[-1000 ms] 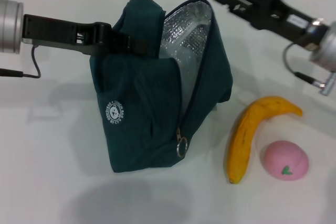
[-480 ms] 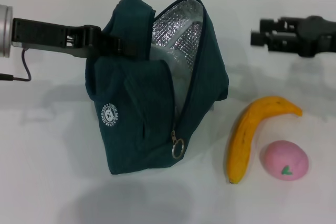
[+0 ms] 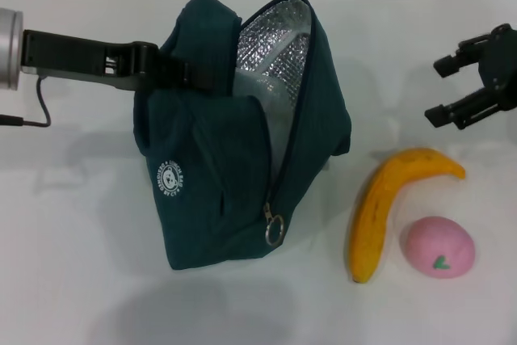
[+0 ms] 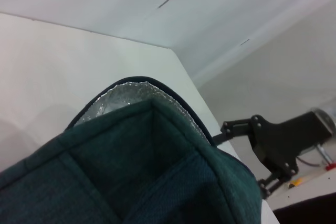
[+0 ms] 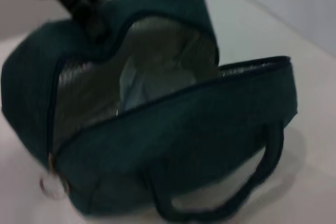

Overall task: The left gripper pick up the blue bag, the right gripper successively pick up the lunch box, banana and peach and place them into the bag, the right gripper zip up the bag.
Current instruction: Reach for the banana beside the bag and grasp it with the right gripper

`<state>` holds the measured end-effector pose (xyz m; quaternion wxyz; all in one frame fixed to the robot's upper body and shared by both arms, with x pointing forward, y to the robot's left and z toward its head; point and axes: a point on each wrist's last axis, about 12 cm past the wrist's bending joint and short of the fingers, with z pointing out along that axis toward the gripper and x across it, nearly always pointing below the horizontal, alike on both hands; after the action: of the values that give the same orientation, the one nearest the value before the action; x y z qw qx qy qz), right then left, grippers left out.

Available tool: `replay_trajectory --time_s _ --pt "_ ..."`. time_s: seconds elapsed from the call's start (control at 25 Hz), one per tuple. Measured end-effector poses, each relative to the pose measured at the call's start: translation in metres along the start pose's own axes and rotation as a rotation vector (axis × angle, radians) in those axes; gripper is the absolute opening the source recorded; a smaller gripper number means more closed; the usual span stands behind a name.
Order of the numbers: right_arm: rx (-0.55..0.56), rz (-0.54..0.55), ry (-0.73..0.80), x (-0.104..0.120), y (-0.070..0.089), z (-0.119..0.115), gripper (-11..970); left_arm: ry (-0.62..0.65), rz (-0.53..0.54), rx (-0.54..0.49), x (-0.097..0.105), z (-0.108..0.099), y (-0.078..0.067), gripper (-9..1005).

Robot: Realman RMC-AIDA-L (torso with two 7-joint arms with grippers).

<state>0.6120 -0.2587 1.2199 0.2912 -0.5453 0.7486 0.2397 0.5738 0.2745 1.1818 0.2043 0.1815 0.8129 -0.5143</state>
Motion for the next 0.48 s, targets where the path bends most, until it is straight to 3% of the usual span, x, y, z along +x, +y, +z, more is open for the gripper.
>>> replay_trajectory --time_s 0.32,0.48 --pt "-0.011 -0.264 0.29 -0.032 -0.005 0.026 876 0.0 0.023 0.012 -0.004 0.006 -0.003 51" --pt "-0.024 -0.347 0.392 -0.033 -0.002 0.046 874 0.002 0.025 0.014 -0.005 0.007 -0.004 51"
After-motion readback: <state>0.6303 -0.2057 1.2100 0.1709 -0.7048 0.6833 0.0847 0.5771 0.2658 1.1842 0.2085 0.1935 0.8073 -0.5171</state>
